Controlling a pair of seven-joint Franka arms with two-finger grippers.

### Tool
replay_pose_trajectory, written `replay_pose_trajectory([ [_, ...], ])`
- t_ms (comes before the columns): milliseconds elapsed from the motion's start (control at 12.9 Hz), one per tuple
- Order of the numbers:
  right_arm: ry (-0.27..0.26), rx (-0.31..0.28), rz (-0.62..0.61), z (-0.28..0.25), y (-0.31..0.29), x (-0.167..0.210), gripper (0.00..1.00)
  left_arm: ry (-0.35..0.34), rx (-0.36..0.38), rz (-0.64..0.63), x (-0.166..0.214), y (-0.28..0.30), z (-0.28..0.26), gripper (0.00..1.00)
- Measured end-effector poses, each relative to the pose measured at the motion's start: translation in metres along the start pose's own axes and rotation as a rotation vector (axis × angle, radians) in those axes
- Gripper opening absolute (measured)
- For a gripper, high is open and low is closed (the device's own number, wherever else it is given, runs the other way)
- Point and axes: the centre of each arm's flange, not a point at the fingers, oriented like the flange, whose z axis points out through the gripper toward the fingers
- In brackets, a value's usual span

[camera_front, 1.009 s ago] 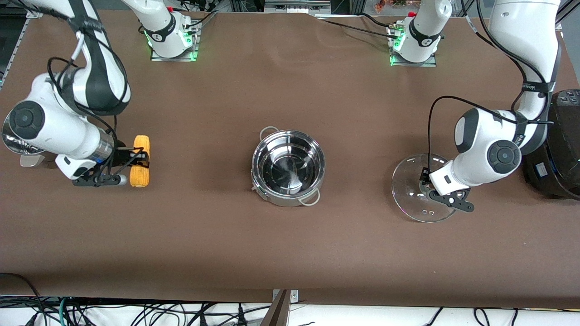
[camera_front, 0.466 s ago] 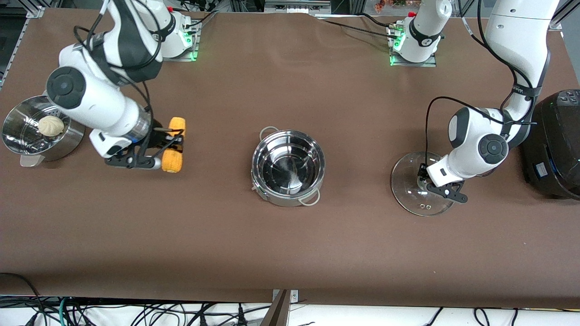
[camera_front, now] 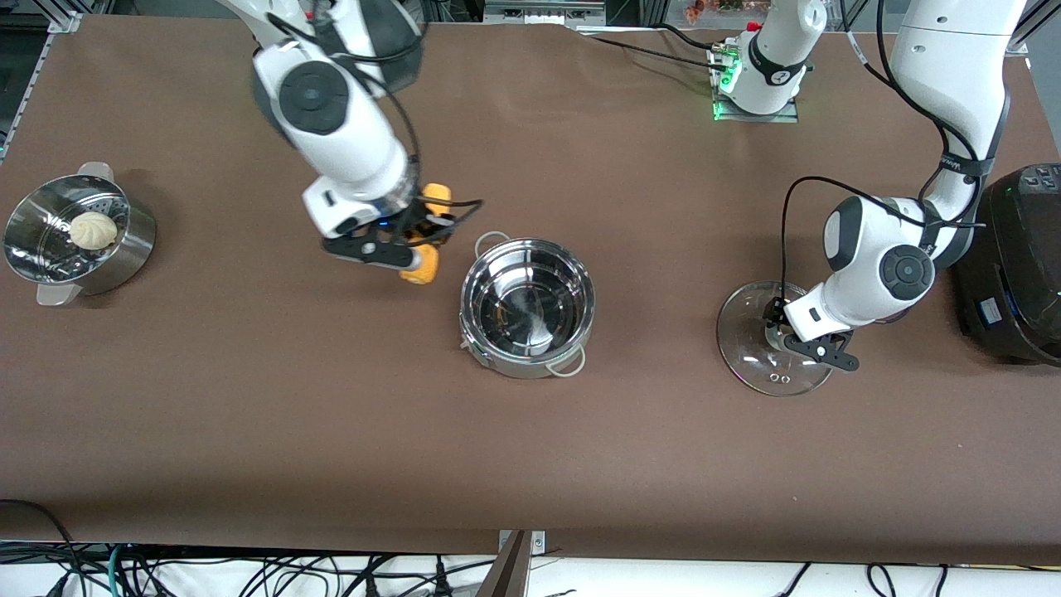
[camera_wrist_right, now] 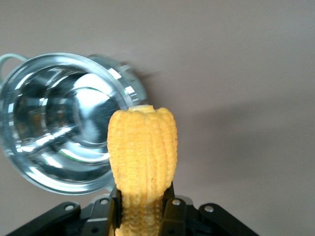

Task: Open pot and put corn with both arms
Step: 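Carry the corn over the open pot and lower it inside with the right gripper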

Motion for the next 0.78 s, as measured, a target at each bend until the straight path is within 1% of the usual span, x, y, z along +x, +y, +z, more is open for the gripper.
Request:
replay_pose_trajectory([
  [78,-0.003,0.003,0.015,0.01,-0.018,-0.001,0.33,0.004,0.001,0.001,0.0,0.0,-0.003,0.96],
  [155,-0.004,0.004,0.028,0.02,-0.031,-0.001,0.33,0.01,0.003,0.002,0.001,0.0,-0.006,1.0],
  [388,0.007,0.014,0.047,0.055,-0.064,-0.008,0.33,0.028,0.011,0.003,0.002,0.001,-0.033,1.0],
  [621,0.039,0.032,0.061,0.093,-0.092,-0.024,0.33,0.025,0.016,0.012,-0.002,0.009,-0.096,1.0],
  [776,0.051,0.039,0.055,0.112,-0.1,-0.028,0.33,0.001,0.013,0.012,-0.009,0.015,-0.143,1.0],
])
